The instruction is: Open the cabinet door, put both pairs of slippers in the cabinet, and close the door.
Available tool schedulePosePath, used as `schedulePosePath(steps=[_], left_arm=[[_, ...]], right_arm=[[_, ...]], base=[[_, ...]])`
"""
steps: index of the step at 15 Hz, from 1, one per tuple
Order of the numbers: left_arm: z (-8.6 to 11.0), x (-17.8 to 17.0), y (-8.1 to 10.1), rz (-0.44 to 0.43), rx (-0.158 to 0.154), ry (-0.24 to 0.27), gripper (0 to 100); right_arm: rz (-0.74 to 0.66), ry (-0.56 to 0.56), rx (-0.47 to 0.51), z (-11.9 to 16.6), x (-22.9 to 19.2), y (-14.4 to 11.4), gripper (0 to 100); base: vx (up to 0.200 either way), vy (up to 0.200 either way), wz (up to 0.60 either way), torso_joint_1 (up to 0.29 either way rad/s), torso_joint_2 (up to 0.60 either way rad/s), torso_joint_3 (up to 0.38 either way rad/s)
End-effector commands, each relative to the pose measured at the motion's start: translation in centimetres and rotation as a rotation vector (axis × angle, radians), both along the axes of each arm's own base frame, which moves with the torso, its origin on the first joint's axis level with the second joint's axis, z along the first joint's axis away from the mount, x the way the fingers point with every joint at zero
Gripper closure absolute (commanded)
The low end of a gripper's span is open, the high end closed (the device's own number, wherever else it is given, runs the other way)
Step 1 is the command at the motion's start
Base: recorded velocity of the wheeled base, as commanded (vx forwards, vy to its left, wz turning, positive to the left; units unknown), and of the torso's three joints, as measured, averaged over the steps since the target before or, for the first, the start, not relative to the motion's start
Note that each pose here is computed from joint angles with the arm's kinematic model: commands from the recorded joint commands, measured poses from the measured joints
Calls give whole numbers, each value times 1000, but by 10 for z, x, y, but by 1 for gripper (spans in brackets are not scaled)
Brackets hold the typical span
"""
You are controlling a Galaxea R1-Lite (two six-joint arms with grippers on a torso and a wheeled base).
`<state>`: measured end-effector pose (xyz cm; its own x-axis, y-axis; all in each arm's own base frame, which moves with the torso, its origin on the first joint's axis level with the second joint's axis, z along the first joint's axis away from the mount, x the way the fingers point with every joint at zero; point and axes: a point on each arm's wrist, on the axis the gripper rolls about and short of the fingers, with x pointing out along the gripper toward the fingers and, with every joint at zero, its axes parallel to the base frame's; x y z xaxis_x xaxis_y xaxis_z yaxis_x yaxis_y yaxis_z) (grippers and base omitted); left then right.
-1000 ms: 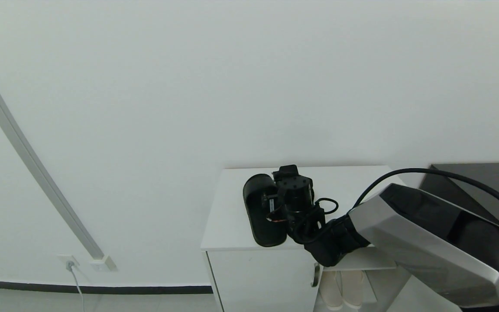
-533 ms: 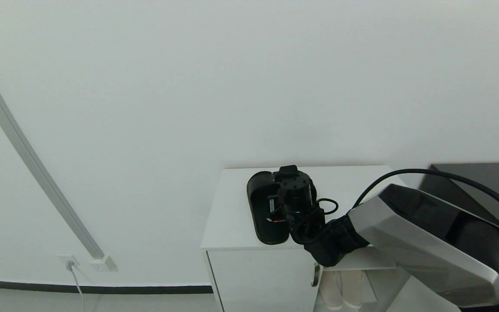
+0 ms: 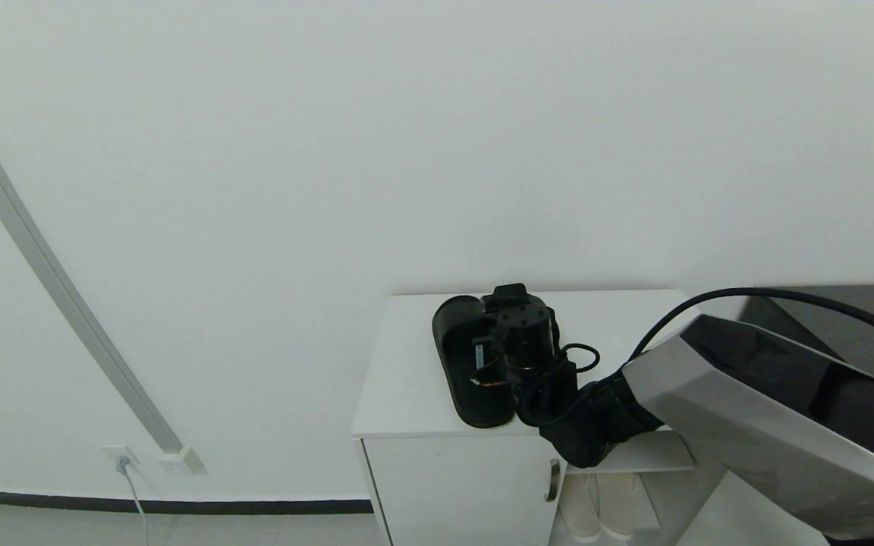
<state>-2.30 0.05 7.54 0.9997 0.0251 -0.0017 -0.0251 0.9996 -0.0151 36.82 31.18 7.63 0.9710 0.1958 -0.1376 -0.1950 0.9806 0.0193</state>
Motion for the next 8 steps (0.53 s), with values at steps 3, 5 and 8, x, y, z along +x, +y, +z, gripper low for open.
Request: schedulePosePath(steps=[3, 5, 8], left_arm=[[0, 0, 0, 1, 0, 1, 100], [0, 0, 0, 1, 0, 1, 100], [0, 0, 0, 1, 0, 1, 100]], right_arm=[[6, -26, 22, 13, -9, -5, 100], [9, -39, 32, 27, -15, -10, 100], [46, -45, 42, 52, -39, -21, 100]], base=[[0, 0, 0, 0, 0, 0], [0, 0, 0, 0, 0, 0], [0, 0, 0, 0, 0, 0]])
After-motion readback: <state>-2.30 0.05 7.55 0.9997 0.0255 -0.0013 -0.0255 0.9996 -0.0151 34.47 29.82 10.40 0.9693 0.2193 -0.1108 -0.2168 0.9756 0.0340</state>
